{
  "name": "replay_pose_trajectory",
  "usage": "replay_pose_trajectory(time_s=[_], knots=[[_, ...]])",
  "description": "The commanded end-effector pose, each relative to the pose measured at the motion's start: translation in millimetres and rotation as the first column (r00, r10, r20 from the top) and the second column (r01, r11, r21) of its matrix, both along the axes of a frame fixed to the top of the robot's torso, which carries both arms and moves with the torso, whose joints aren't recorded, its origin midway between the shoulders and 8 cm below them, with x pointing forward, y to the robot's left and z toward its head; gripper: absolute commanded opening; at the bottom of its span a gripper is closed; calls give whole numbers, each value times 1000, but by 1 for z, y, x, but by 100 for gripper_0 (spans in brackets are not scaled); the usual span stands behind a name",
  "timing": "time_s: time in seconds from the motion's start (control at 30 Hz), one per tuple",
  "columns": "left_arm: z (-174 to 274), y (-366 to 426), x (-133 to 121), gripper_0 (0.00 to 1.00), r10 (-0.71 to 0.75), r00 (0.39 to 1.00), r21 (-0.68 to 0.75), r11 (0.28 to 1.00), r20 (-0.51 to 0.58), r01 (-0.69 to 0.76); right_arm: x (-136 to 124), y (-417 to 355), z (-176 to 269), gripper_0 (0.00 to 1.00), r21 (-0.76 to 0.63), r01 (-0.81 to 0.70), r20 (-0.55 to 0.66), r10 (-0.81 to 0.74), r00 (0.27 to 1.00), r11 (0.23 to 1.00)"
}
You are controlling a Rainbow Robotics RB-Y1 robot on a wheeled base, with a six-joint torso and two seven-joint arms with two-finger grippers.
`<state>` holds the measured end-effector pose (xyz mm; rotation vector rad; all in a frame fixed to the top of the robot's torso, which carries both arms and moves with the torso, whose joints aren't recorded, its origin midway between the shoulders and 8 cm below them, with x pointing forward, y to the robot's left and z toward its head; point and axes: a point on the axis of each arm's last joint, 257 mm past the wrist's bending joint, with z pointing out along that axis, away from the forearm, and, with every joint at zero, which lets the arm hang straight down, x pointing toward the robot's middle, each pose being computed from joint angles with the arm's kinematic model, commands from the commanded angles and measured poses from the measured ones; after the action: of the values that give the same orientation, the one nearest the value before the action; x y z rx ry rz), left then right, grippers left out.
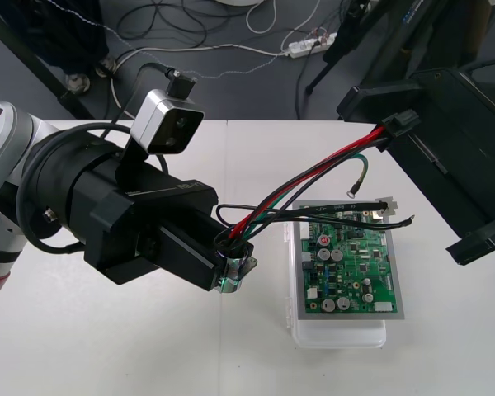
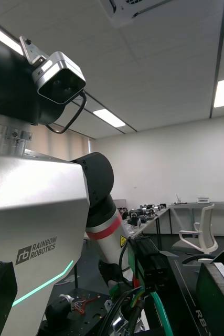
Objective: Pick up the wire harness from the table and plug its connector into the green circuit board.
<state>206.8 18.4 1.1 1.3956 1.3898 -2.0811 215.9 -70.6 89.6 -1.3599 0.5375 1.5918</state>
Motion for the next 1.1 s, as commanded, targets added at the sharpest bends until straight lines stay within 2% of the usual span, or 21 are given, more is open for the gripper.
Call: replay_pose_trajectory(time_s=[0.03,1.1], knots=[[-2,-1,-12,0,-49,999,22,999,-18,50,-9,10,-1,100,-27,-4,78,6,997,1000],[-6,2,-10,0,-36,999,34,999,-11,37,-12,1,9,100,-63,-13,87,19,996,998]])
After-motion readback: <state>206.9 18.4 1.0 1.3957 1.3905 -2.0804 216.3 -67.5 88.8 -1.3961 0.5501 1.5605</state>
